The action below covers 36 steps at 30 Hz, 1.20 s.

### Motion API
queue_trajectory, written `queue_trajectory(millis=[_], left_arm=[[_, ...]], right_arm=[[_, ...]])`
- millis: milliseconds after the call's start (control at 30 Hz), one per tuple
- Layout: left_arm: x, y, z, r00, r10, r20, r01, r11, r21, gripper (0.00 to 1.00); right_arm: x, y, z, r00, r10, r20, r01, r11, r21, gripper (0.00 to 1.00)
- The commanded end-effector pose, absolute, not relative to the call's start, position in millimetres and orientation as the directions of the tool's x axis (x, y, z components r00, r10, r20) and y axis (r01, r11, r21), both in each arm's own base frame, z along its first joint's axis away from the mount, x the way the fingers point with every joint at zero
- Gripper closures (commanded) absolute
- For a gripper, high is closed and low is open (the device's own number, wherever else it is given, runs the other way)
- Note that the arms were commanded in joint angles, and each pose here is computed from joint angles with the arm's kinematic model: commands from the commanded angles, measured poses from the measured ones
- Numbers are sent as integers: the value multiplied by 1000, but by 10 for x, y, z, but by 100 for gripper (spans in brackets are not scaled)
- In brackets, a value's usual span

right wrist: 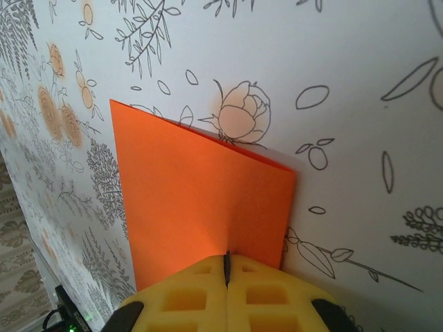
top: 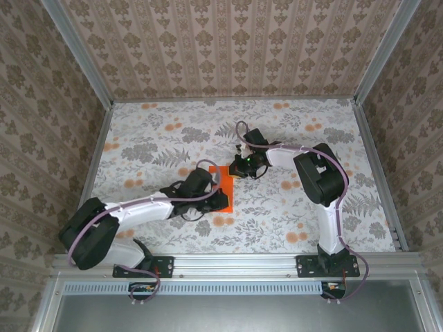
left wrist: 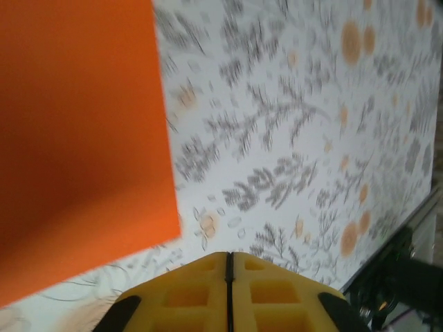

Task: Fold a paper plane with a square sheet of paper (pick it up from the middle)
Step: First fold in half a square sheet of paper at the center of the table, then fold the triangle a second time at the center of the table.

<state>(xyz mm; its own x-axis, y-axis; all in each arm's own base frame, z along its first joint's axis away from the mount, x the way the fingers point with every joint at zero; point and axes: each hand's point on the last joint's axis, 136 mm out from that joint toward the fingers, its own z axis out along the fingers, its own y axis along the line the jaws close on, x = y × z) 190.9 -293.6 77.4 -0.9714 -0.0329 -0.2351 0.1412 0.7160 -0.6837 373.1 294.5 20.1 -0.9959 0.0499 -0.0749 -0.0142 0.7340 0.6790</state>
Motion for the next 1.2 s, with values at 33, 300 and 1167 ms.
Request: queue_trajectory(millis=[33,300,1167], left_arm=[[2063,-2568,797,-972,-96,-216,66,767,-639,73],[2191,-2146,706,-966,-219,-140,-83,771,-632,27],[2006,-2324,497,-960,-267,79,-260,759,-597,8]], right_arm=[[3770,2938,416,-994,56,-98,-26,732,681,97],[3687,2771,554,-985,100,-140,-2,809,588,72],[3995,2810,26,-990,123,-66,78,879,470,66]])
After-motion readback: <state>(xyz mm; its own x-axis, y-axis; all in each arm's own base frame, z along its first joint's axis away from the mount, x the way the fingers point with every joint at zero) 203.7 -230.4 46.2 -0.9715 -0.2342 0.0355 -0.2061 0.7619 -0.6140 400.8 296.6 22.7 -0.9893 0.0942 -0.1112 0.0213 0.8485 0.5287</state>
